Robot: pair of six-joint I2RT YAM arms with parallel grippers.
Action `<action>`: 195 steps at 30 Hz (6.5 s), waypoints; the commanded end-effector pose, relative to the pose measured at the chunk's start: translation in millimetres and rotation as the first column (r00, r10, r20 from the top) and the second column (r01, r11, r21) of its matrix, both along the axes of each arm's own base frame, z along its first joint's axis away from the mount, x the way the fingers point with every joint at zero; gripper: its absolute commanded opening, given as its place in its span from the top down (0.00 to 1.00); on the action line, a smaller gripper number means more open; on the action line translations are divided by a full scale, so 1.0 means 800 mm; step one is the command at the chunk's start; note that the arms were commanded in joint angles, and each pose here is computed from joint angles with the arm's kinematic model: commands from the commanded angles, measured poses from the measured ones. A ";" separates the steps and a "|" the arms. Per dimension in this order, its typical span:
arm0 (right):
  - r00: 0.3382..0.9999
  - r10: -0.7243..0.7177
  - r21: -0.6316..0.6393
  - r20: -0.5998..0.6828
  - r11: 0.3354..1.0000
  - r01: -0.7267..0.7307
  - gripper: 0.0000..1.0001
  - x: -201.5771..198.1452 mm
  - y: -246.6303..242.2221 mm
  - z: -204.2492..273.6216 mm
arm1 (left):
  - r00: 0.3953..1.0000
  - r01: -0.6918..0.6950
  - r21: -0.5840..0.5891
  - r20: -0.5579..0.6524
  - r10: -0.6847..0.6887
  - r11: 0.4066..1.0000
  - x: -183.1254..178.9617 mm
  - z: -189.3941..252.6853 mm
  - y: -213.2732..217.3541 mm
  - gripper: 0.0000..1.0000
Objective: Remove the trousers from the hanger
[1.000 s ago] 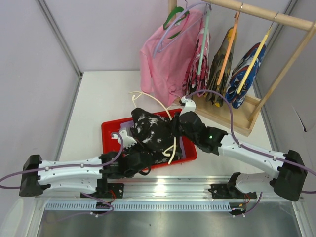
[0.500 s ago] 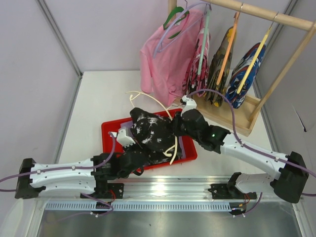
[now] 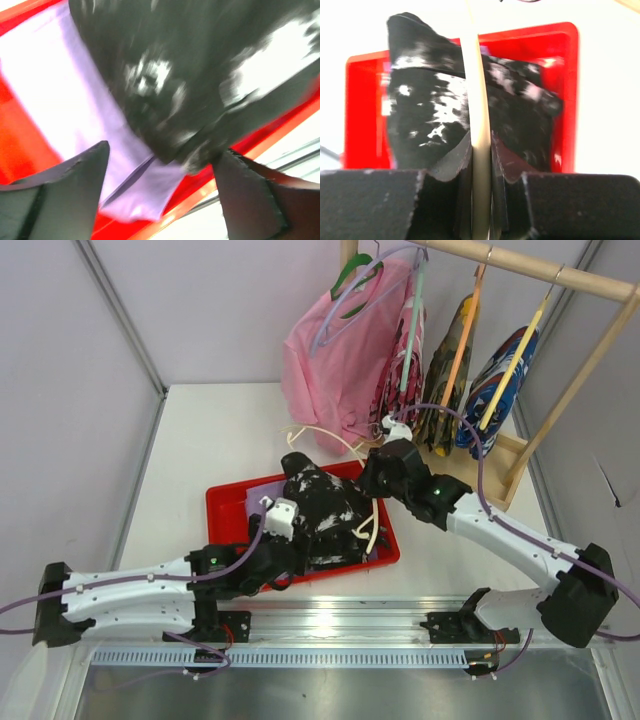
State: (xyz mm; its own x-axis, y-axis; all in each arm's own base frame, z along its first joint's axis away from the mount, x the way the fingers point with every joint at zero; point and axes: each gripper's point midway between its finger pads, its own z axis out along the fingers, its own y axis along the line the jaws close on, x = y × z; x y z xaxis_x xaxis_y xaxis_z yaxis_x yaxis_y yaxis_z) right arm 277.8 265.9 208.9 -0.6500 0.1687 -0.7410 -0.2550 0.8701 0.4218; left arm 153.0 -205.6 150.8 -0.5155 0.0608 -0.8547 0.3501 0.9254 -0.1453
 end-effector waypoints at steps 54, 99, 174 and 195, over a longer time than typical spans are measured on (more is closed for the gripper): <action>0.993 0.064 -0.012 0.095 0.998 -0.063 1.00 0.020 0.087 0.060 | 0.942 0.298 0.119 0.122 -0.312 0.947 0.016 0.062 -0.042 0.48; 0.997 -0.075 -0.089 -0.002 0.993 0.075 1.00 0.003 0.040 -0.039 | 0.963 0.104 0.032 0.246 -0.109 0.994 0.049 0.123 -0.001 1.00; 0.967 -0.144 0.110 0.209 0.986 0.123 1.00 0.016 0.001 0.080 | 0.996 -0.021 0.131 0.091 0.009 0.991 0.048 0.050 0.021 1.00; 0.951 -0.073 0.142 0.300 0.989 0.031 1.00 0.040 0.054 0.144 | 0.995 -0.016 0.057 0.096 0.011 0.998 0.045 0.055 0.017 1.00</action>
